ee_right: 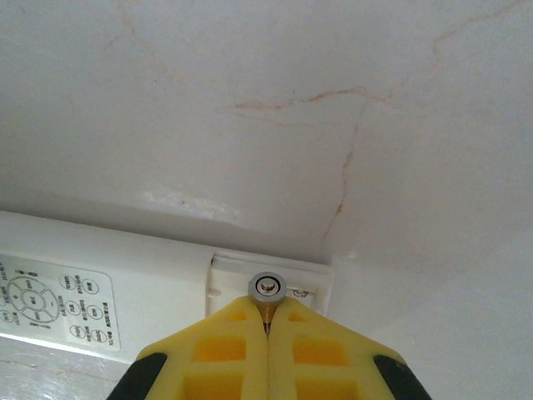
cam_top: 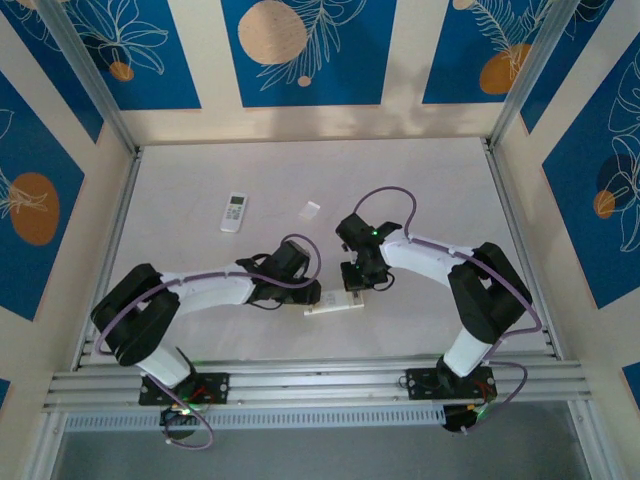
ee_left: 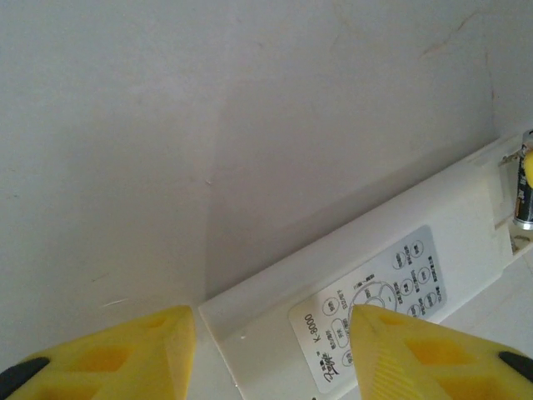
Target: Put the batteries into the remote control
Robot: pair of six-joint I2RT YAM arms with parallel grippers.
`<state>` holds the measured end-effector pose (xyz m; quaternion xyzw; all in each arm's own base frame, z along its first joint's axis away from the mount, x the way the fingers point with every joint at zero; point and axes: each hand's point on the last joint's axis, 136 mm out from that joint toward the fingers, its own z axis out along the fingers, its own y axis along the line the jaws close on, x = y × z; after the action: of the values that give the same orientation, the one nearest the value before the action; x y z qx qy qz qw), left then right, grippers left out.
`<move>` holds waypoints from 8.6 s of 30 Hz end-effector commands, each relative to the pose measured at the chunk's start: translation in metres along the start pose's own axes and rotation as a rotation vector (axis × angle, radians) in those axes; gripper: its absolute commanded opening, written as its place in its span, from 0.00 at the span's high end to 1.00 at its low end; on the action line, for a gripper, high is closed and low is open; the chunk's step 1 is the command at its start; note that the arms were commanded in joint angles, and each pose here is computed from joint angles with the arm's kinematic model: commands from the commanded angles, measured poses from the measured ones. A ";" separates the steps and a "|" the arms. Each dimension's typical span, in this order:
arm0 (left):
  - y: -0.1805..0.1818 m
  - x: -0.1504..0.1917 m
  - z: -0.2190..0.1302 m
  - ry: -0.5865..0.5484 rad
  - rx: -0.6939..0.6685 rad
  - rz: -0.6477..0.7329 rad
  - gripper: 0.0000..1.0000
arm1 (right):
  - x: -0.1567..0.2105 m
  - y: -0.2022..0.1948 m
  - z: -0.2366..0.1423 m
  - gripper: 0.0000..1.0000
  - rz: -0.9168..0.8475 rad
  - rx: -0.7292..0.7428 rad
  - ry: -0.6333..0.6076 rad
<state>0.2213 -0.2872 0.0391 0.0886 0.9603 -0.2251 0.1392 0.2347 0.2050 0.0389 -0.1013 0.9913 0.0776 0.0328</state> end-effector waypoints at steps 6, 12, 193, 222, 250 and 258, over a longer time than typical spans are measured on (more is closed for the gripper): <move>-0.025 0.011 0.010 0.067 0.107 -0.009 0.49 | 0.026 -0.003 0.007 1.00 0.186 -0.018 0.082; -0.032 0.024 0.016 0.093 0.149 -0.043 0.57 | 0.036 -0.004 0.016 1.00 0.244 -0.005 0.101; -0.042 0.025 0.015 0.033 0.130 -0.025 0.63 | 0.034 -0.026 -0.009 0.76 0.394 -0.034 -0.051; -0.043 -0.005 -0.014 -0.163 0.124 0.090 0.38 | 0.008 -0.078 -0.027 0.94 0.901 -0.066 -0.085; -0.062 -0.020 -0.077 -0.485 0.213 0.645 0.11 | -0.033 -0.031 -0.067 0.52 -0.859 -0.024 -0.211; -0.061 -0.008 -0.097 -0.709 0.302 0.818 0.02 | -0.012 -0.069 -0.041 0.45 -1.140 -0.004 -0.036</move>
<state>0.1962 -0.2896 0.1213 0.3607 0.7672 -0.2869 0.4462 0.2695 0.1397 0.0802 -0.5138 0.8507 0.0633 0.0913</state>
